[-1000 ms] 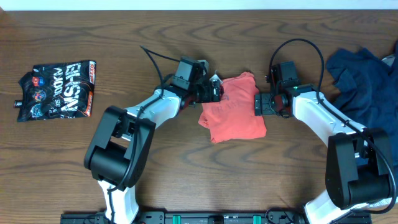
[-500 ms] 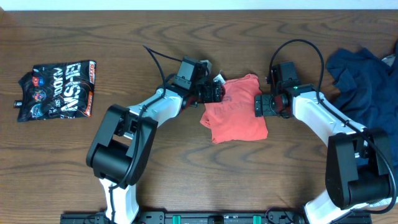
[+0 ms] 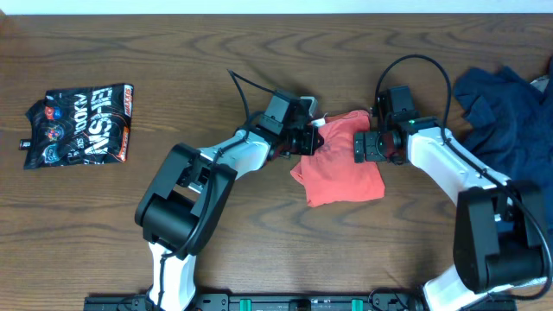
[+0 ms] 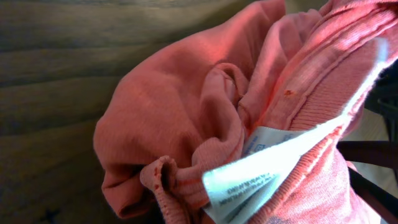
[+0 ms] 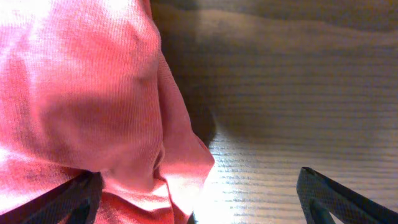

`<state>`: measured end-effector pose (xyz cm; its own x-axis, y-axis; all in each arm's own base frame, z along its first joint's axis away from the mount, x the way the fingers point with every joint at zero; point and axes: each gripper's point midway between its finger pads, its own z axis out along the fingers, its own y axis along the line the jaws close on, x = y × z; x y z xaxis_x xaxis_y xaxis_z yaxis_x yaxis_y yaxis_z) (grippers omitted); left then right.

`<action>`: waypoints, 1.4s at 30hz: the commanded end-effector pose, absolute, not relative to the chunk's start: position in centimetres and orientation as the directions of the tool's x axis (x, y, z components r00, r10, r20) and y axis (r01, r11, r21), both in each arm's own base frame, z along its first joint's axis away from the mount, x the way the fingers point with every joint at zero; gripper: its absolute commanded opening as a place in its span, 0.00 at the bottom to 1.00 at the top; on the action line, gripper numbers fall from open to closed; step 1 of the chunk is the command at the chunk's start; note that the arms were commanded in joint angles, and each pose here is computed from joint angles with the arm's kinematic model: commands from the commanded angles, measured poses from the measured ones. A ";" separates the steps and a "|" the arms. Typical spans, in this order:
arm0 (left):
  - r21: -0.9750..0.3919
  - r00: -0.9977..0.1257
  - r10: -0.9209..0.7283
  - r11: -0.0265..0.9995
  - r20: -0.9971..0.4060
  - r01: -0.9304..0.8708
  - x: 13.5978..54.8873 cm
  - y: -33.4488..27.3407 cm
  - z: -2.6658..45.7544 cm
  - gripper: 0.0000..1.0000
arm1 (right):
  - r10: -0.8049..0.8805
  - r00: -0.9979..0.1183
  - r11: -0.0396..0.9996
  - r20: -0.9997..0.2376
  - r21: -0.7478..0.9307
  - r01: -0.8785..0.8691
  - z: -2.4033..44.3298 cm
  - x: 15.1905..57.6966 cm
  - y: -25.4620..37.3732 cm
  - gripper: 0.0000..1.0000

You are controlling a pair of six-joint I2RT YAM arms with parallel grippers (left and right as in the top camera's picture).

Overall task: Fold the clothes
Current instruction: 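Carry the folded shirt left with the left gripper onto the black bag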

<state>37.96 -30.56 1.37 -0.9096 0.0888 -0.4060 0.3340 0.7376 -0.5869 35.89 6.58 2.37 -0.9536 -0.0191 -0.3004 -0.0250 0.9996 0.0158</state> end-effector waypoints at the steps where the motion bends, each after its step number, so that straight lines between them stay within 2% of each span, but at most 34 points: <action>1: -0.565 -0.910 0.062 0.766 -0.410 0.307 39.5 -27.3 0.6 0.06 | -0.019 -0.916 0.999 -0.401 0.015 -0.028 6.0 37.0 6.4 0.99; 8: -0.550 -0.841 -0.178 0.819 -0.512 0.162 45.9 -15.2 6.7 0.06 | 0.009 -0.863 1.000 -0.505 0.026 -0.005 11.2 36.7 5.0 0.99; 14: -0.552 -0.680 -0.416 0.833 -0.603 -0.021 48.3 -0.8 13.3 0.06 | 0.016 -0.852 1.000 -0.523 0.027 0.002 12.6 36.1 4.5 0.99; 21: -0.532 -0.435 -0.563 0.821 -0.702 -0.205 46.4 14.1 19.7 0.06 | 0.015 -0.860 1.000 -0.511 0.025 0.003 12.4 35.9 4.4 0.99; 30: -0.509 -0.316 -0.685 0.711 -0.656 -0.485 40.7 25.2 17.4 0.06 | 0.015 -0.865 1.000 -0.502 0.025 0.002 12.3 35.6 4.4 0.99; 31: -0.503 -0.307 -0.693 0.699 -0.653 -0.508 40.2 25.9 17.2 0.10 | 0.015 -0.865 1.000 -0.502 0.029 0.001 12.3 35.6 4.5 0.99; 32: -0.500 -0.297 -0.699 0.689 -0.650 -0.525 39.7 26.5 17.0 0.26 | 0.016 -0.865 1.000 -0.502 0.031 0.000 12.3 35.6 4.5 0.99; 33: -0.500 -0.289 -0.703 0.682 -0.650 -0.533 39.4 26.9 17.0 0.59 | 0.015 -0.865 1.000 -0.502 0.032 -0.001 12.3 35.6 4.5 0.99; 34: -0.500 -0.282 -0.706 0.677 -0.650 -0.540 39.1 27.3 17.0 0.99 | 0.015 -0.865 1.000 -0.501 0.031 -0.001 12.3 35.6 4.5 0.99; 42: -0.504 -0.293 -0.734 0.648 -0.613 -0.572 38.1 27.5 16.1 0.98 | 0.014 -0.871 1.000 -0.491 0.029 0.000 12.1 35.4 4.5 0.99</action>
<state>37.83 27.10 15.12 -0.2948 -0.7507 -0.5913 -0.5759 0.6334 -0.5169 35.13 4.65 11.51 -0.8792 0.0197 -0.4760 0.0040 0.9994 0.0340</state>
